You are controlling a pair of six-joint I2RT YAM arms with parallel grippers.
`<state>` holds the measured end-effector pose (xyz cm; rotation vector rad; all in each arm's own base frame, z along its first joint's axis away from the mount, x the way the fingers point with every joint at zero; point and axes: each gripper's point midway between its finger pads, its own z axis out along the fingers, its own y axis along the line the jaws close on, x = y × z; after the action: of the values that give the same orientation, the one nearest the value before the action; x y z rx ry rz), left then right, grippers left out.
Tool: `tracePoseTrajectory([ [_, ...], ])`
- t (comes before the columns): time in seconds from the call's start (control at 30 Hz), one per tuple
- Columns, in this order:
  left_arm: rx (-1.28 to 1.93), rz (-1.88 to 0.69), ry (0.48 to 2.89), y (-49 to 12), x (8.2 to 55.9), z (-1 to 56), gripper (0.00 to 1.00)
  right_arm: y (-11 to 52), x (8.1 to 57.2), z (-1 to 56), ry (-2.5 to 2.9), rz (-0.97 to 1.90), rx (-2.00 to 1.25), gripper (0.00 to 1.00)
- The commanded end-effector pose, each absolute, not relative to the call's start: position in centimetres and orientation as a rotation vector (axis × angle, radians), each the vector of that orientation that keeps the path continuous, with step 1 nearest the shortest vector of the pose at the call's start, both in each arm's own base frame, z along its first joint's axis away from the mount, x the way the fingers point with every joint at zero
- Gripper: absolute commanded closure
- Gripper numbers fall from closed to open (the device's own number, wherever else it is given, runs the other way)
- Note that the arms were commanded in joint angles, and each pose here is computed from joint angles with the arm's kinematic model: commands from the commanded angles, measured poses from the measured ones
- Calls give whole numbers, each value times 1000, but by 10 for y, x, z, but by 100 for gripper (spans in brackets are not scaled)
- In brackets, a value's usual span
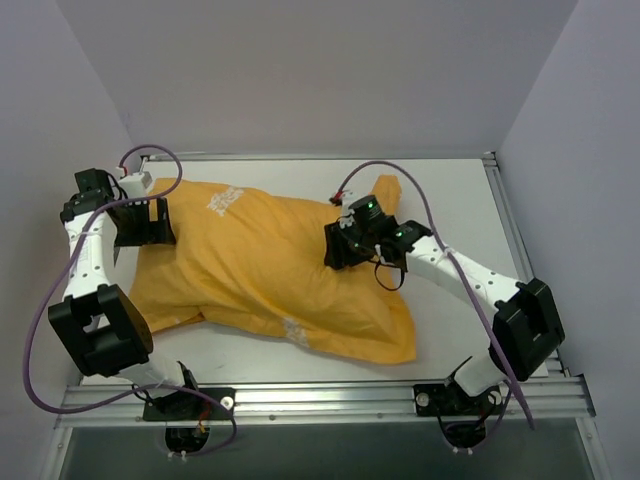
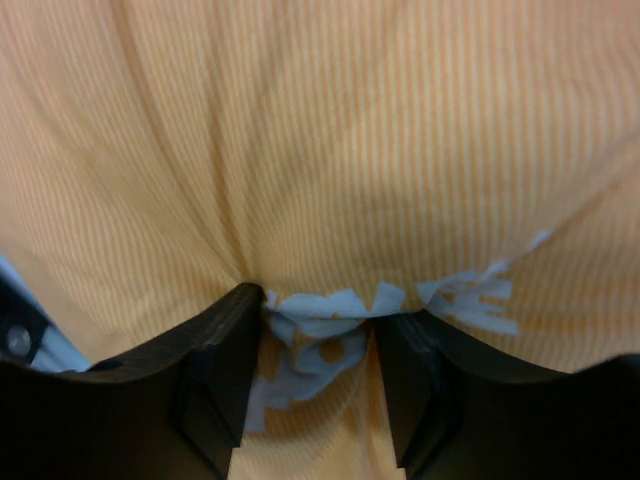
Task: Remove the pillowcase from the pillow
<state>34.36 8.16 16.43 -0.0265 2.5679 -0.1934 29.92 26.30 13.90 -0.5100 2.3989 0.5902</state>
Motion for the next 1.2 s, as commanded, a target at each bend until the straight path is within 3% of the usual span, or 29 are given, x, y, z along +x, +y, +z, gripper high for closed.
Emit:
tracePoseTrajectory([
  [0.0, 13, -202, 2532, 81, 358, 180, 4, 280, 210, 103, 2637, 690, -629, 50],
  [0.1, 19, -192, 2550, 82, 362, 175, 4, 288, 206, 115, 2597, 708, -601, 40],
  [0.27, 1, -167, 2597, 87, 362, 158, 3, 274, 226, 117, 2569, 580, -511, 36],
  [0.33, -11, -159, 2617, 89, 361, 153, 2, 267, 232, 110, 2585, 530, -471, 44],
  [0.37, -14, -151, 2622, 90, 360, 153, 1, 260, 238, 107, 2591, 513, -434, 54],
  [0.47, 2, -163, 2609, 87, 358, 161, 1, 246, 247, 103, 2599, 507, -350, 63],
  [0.57, 15, -157, 2578, 86, 358, 174, 1, 243, 252, 113, 2575, 604, -340, 38],
  [0.6, 18, -156, 2575, 86, 359, 178, 1, 245, 254, 118, 2561, 620, -357, 20],
  [0.77, 12, -115, 2605, 93, 355, 177, 1, 230, 272, 168, 2465, 574, -373, 8],
  [0.9, 6, -90, 2588, 100, 348, 188, 2, 190, 285, 171, 2487, 544, -244, 9],
  [1.03, -6, -56, 2539, 113, 343, 212, 3, 208, 275, 160, 2482, 707, -230, 12],
  [1.13, -10, -29, 2517, 121, 341, 227, 3, 222, 267, 139, 2491, 834, -168, 21],
  [1.17, -11, -25, 2508, 122, 342, 231, 4, 223, 265, 133, 2500, 848, -154, 32],
])
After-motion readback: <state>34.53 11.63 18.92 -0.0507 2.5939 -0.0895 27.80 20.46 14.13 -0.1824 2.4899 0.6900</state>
